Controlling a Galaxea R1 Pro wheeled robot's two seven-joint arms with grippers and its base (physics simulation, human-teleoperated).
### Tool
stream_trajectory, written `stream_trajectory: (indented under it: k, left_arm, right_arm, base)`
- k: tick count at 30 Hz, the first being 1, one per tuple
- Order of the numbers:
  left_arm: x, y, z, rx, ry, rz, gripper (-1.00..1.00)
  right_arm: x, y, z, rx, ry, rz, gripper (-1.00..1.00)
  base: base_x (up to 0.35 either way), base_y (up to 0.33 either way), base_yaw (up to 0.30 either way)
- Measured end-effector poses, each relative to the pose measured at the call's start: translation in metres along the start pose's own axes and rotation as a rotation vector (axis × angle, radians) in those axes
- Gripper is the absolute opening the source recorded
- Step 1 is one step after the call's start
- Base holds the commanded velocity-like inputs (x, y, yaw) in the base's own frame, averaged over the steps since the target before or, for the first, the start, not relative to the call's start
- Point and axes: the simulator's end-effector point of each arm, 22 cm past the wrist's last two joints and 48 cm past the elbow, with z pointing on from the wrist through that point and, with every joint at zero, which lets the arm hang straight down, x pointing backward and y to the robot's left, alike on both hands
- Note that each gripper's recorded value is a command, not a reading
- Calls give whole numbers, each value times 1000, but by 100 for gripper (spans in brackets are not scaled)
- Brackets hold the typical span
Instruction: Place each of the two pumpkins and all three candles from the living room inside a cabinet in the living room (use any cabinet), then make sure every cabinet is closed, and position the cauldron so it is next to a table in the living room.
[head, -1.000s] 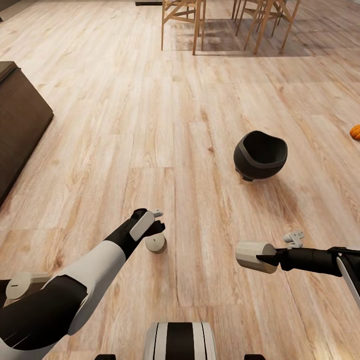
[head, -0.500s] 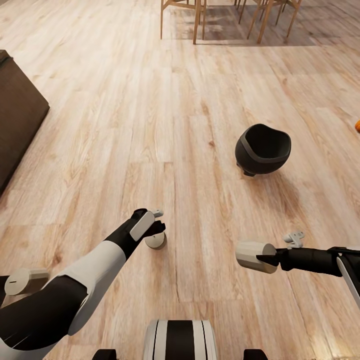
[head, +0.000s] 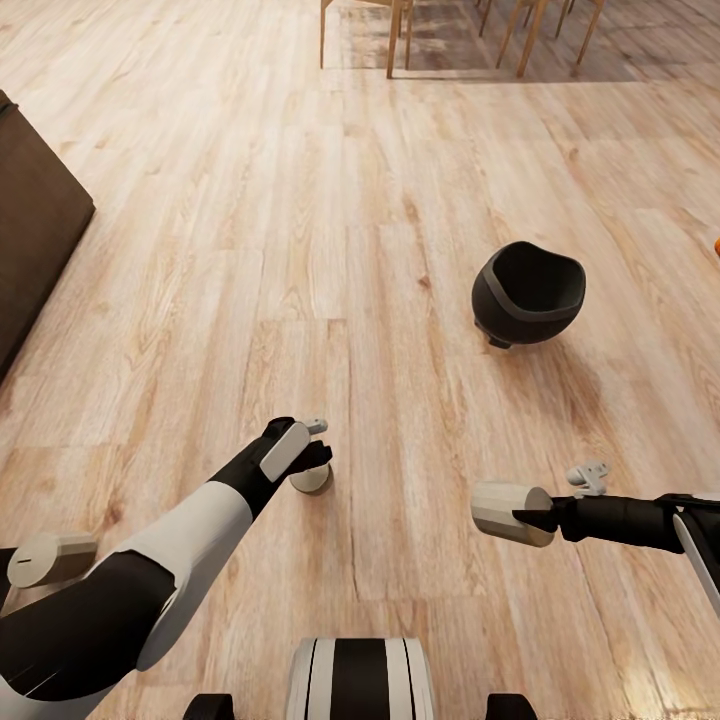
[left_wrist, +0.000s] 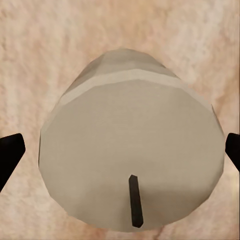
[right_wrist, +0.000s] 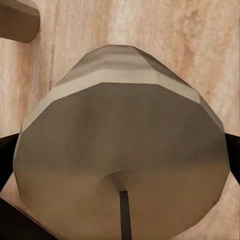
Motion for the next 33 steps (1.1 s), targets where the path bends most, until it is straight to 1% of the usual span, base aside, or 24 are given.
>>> stream_trajectory:
  k: [10,16,23,24,27,33]
  left_arm:
    - [3,0,1,-1,2,7,100]
    - [9,-3,6,25,5,9,100]
    - [10,-2,7,28,7,8,100]
    - [10,-2,7,30,7,8,-100]
    - [10,-3,7,36,7,13,-100]
    - [10,-5,7,47,6,10,-100]
  right_arm:
    - [0,0,0,-1,0,1,-100]
    - [0,0,0,0,-1,2,-100]
    - [-1,-1,-1,1,-2,2,-100]
    - [-1,-1,-1,1,-2,2,-100]
    - [-1,-1,-1,0,-3,2,-100]
    - [0,-1,-1,0,-2,1,-100]
  base:
    - [0,0,0]
    - [0,0,0]
    - [0,0,0]
    - [0,0,0]
    - [0,0,0]
    - [0,0,0]
